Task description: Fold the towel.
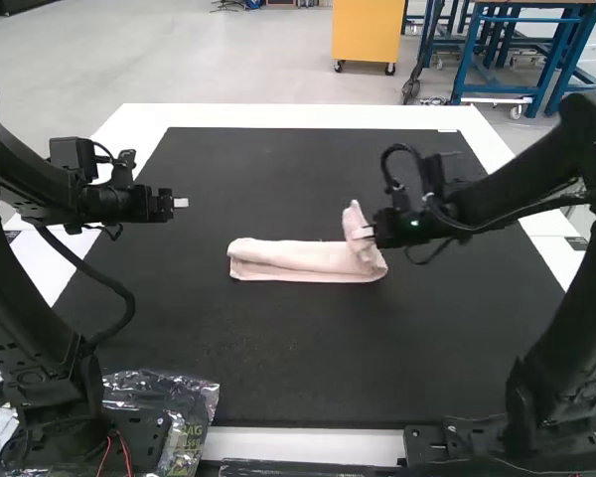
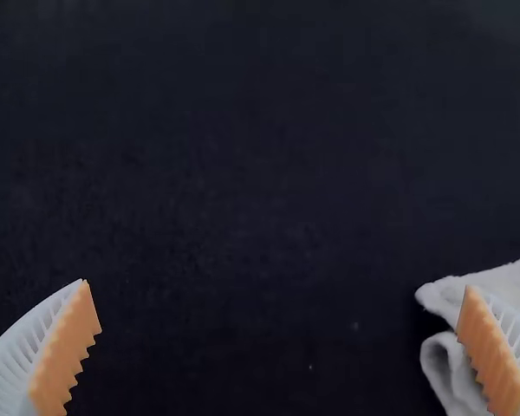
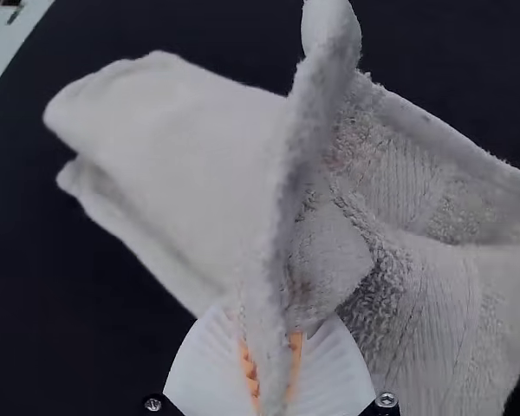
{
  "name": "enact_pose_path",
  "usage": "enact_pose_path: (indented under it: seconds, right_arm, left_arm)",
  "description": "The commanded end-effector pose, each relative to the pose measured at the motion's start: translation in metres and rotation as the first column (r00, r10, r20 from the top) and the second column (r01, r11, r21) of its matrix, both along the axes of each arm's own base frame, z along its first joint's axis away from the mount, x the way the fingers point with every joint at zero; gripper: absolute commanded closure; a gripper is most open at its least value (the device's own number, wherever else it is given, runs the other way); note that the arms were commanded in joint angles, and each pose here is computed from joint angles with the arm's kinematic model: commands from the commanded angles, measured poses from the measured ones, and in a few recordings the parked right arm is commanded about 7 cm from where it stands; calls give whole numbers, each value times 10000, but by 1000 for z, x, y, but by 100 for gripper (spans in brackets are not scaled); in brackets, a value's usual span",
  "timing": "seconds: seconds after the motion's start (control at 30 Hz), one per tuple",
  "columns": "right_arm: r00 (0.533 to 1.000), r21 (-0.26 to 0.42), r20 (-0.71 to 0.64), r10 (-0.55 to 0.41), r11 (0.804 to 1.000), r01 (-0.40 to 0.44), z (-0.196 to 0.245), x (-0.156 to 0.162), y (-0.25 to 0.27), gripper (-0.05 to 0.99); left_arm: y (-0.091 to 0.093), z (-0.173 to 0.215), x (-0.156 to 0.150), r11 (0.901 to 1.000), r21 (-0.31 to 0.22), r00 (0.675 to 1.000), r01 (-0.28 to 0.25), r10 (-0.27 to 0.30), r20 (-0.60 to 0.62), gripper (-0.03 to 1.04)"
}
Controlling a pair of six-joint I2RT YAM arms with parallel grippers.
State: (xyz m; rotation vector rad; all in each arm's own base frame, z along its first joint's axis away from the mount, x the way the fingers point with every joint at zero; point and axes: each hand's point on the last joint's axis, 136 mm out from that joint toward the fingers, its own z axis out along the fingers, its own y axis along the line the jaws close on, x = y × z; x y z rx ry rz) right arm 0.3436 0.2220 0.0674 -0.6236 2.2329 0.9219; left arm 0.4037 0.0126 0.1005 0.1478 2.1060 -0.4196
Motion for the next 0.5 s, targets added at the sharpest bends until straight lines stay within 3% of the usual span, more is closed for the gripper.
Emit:
enact_pose_path:
  seconds: [0.0, 0.47]
  right_arm:
    - [9995, 234, -130, 273, 9994, -270, 4, 1, 28, 96]
    - [9873, 643, -86, 1588, 9854, -1579, -2, 5, 124, 96]
  left_arm:
    - [-1, 9, 0, 9996, 219, 9992, 173, -180, 357, 4]
    - [-4, -11, -15, 9987, 408, 9989, 309, -324, 350, 4]
